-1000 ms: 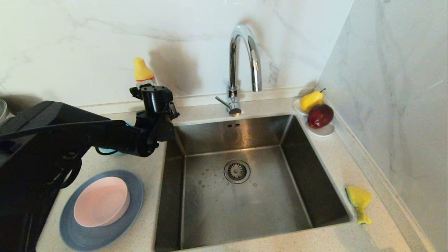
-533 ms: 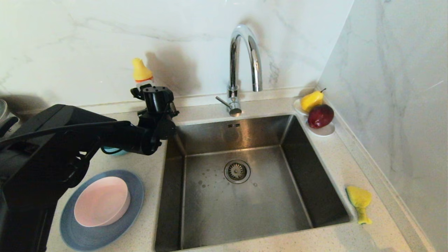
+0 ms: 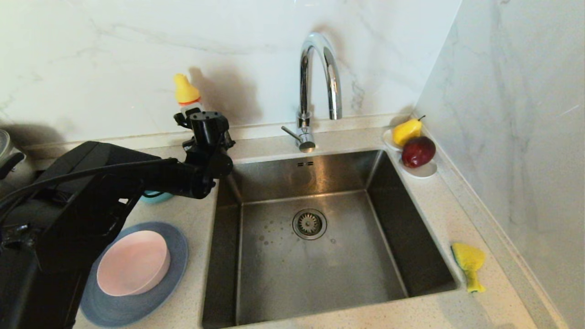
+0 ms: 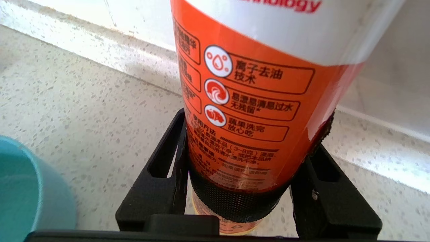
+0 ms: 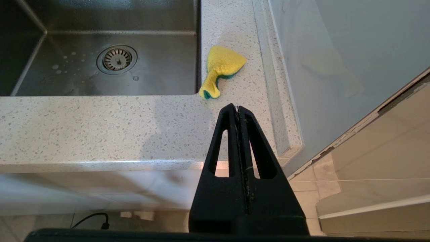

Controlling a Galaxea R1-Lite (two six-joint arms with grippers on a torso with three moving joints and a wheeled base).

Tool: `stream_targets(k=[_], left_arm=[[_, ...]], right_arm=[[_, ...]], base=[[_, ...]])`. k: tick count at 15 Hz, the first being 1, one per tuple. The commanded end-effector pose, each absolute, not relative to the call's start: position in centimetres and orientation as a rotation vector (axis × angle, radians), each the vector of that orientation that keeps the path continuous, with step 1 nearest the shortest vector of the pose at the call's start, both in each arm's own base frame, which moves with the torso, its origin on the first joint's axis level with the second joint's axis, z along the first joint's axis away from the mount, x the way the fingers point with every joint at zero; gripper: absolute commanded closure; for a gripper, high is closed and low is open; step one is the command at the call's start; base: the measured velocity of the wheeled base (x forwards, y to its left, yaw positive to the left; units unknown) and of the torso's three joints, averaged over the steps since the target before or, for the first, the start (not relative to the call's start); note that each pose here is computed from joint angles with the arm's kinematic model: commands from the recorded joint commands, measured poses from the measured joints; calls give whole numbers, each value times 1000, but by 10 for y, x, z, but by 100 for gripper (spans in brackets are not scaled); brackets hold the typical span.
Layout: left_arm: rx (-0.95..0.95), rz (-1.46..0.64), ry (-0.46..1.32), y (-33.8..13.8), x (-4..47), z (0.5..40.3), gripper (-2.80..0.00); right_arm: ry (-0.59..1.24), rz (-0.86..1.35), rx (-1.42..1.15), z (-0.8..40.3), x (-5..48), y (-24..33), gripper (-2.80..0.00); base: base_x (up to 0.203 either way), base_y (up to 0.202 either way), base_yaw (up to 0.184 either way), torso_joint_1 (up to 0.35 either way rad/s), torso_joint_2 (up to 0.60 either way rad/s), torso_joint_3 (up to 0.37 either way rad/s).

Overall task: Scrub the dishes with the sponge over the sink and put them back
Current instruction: Place the dish soap on the table

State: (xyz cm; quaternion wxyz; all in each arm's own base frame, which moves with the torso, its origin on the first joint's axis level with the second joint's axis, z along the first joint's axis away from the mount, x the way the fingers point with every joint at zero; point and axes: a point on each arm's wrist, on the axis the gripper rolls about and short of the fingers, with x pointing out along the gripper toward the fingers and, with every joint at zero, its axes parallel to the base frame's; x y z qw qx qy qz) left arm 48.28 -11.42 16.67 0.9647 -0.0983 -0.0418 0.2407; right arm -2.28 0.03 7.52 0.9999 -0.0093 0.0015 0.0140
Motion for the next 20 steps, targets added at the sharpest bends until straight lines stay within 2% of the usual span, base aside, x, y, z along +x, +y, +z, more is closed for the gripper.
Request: stream_targets(k=[1,20], left_arm=[[-195,493,-85,-115,491,158,0],[-182,525,-78,-113,502,155,0]], right_arm=[[1,29,-19,75,-23,0,0],[1,29,-19,75,-23,0,0]], base=[[0,0,0,0,0,0],[0,0,0,0,0,0]])
